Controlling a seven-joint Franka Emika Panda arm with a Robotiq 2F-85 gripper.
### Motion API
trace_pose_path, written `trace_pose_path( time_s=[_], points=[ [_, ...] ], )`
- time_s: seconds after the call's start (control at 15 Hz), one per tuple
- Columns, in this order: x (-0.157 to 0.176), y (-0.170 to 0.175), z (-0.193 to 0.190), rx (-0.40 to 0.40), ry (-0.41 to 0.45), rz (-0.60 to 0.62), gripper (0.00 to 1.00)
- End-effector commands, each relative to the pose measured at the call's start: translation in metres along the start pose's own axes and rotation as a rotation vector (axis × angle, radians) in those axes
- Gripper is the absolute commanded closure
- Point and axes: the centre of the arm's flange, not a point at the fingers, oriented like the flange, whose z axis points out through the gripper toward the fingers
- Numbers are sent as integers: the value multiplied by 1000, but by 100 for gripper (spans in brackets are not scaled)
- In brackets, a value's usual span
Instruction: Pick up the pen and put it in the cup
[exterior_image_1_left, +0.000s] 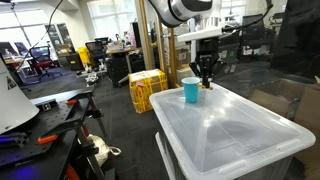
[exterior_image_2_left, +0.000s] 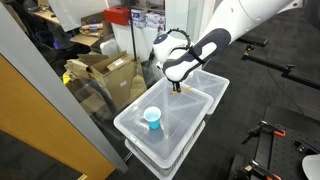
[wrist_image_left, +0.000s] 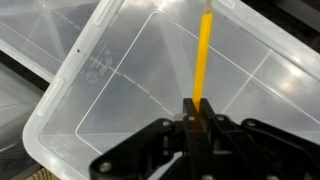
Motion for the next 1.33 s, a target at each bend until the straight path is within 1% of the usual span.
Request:
trace_pose_path(
  time_s=[0.0,0.4,0.87,1.13,1.27],
  points=[
    [10,9,-9,-27,-94,-124,98],
    [19,12,-9,-56,-217,-299,98],
    [37,3,-5,-159,-370,-540,98],
    [41,0,-5,-215,-430,-634,98],
    [39,-1,-4,-238,-475,-693,98]
  ],
)
